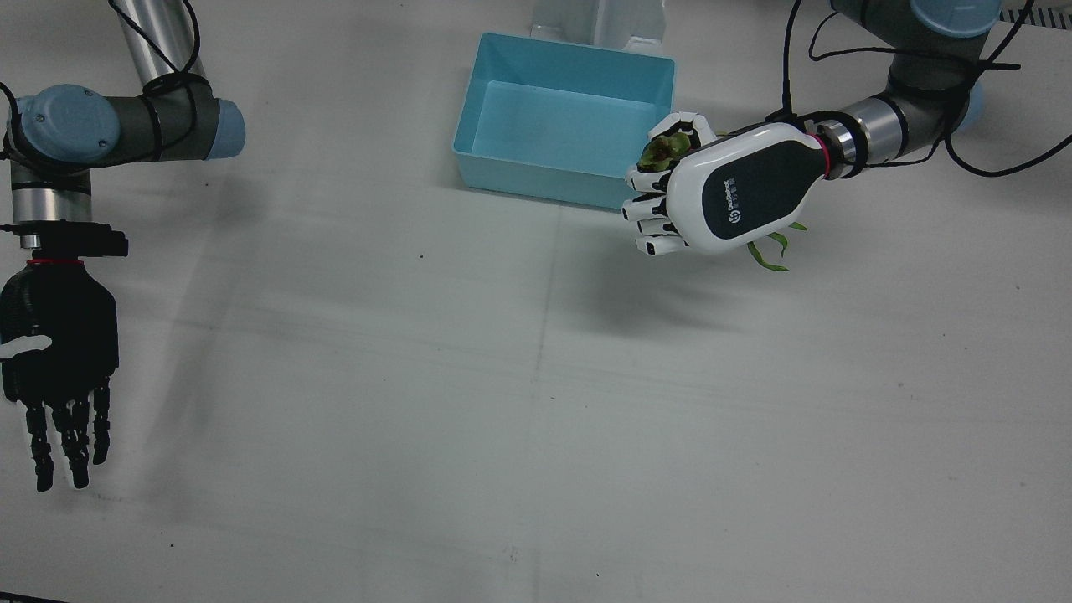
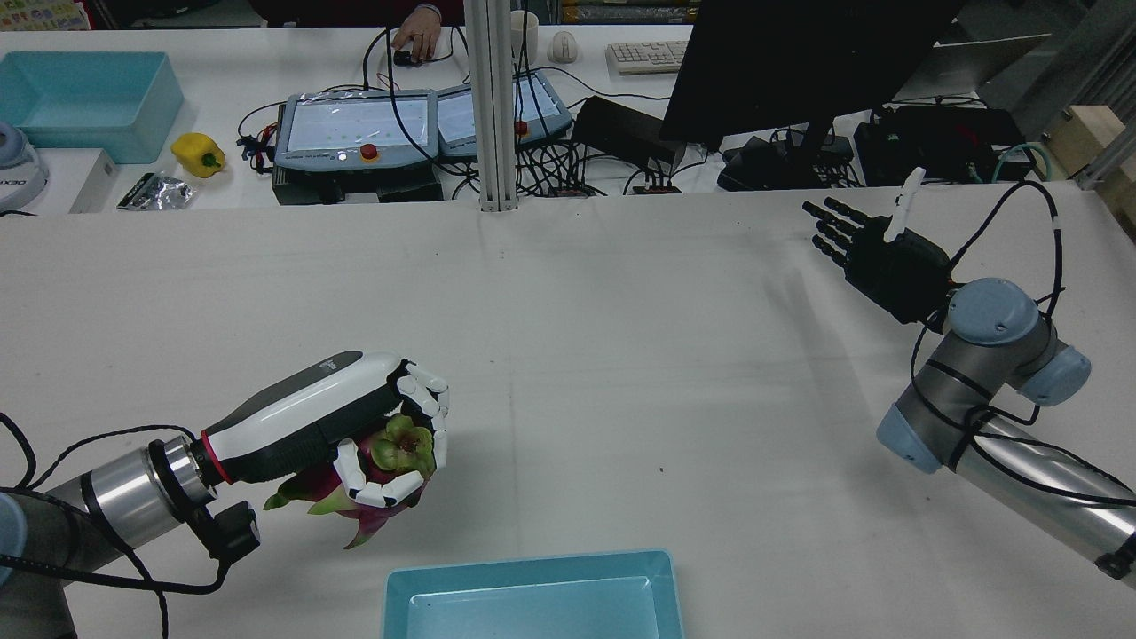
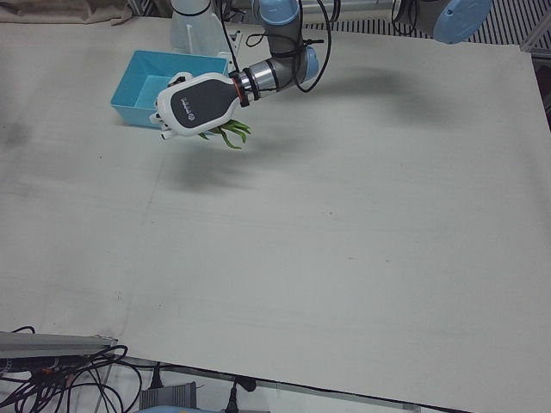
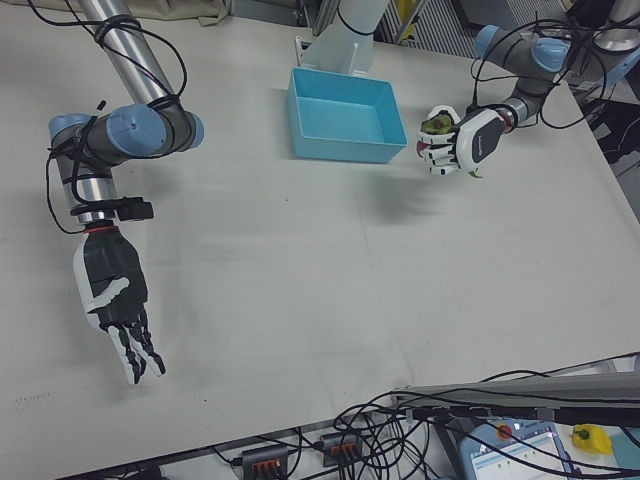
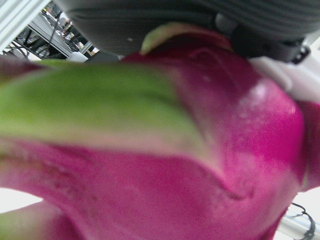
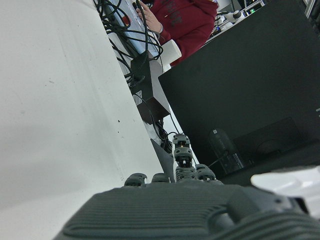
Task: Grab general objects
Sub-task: 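Lift the dragon fruit and carry it toward the light-blue tray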
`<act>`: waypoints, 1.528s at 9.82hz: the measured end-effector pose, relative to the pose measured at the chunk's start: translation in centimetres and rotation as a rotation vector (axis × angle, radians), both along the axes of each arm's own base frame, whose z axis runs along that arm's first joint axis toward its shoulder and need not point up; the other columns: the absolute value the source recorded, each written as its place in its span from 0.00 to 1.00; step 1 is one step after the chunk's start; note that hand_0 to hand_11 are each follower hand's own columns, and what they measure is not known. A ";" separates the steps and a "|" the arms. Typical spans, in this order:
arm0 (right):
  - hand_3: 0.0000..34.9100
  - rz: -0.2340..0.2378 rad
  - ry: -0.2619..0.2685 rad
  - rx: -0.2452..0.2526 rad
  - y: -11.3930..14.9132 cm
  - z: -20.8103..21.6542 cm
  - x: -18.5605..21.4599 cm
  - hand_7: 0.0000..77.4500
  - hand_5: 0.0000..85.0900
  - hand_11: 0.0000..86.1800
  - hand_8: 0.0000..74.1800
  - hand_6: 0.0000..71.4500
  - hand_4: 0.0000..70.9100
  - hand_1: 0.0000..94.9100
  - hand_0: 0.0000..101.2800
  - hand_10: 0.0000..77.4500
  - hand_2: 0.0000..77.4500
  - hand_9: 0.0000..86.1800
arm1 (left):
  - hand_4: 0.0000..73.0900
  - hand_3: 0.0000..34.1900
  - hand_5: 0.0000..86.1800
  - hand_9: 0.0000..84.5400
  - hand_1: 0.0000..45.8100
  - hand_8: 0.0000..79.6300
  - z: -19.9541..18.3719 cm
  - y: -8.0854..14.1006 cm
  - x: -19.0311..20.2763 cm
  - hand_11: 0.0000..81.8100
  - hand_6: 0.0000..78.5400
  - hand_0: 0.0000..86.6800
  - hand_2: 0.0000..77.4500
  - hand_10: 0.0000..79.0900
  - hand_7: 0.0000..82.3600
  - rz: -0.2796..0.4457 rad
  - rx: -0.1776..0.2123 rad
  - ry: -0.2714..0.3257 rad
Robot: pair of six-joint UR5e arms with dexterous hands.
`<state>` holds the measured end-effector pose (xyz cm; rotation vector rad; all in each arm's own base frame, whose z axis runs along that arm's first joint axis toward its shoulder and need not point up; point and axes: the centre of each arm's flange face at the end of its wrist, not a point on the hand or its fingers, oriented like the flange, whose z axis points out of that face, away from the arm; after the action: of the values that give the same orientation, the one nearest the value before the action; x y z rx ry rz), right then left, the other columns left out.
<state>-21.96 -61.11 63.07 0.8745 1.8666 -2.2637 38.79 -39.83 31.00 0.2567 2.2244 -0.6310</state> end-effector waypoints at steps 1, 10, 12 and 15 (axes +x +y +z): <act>0.00 0.000 0.000 0.000 0.0 0.0 0.0 0.00 0.00 0.01 0.00 0.00 0.00 0.07 0.00 0.00 0.03 0.01 | 0.96 0.00 0.32 0.55 0.00 0.86 -1.0 0.8 0.6 0.86 0.71 0.48 0.77 0.29 0.76 0.034 0.013 0.033; 0.00 0.000 0.000 0.000 0.0 0.0 0.0 0.00 0.00 0.01 0.00 0.00 0.00 0.07 0.00 0.00 0.02 0.01 | 0.96 0.00 0.32 0.55 0.00 0.86 -6.6 6.1 3.1 0.86 0.72 0.56 0.77 0.29 0.75 0.281 0.094 0.259; 0.00 0.000 0.000 0.000 0.0 0.0 0.0 0.00 0.00 0.01 0.00 0.00 0.00 0.07 0.00 0.00 0.02 0.01 | 0.96 0.00 0.32 0.55 0.00 0.86 -8.1 8.0 4.2 0.86 0.72 0.58 0.77 0.29 0.75 0.330 0.115 0.294; 0.00 0.000 0.000 0.000 0.0 0.0 0.0 0.00 0.00 0.01 0.00 0.00 0.00 0.07 0.00 0.00 0.02 0.01 | 0.96 0.00 0.32 0.64 0.00 0.73 -9.6 9.3 4.8 0.73 0.72 0.58 0.77 0.29 0.76 0.370 0.133 0.320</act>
<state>-21.96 -61.11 63.07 0.8745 1.8666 -2.2637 43.56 -30.54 21.43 -0.2035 2.5353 -0.3391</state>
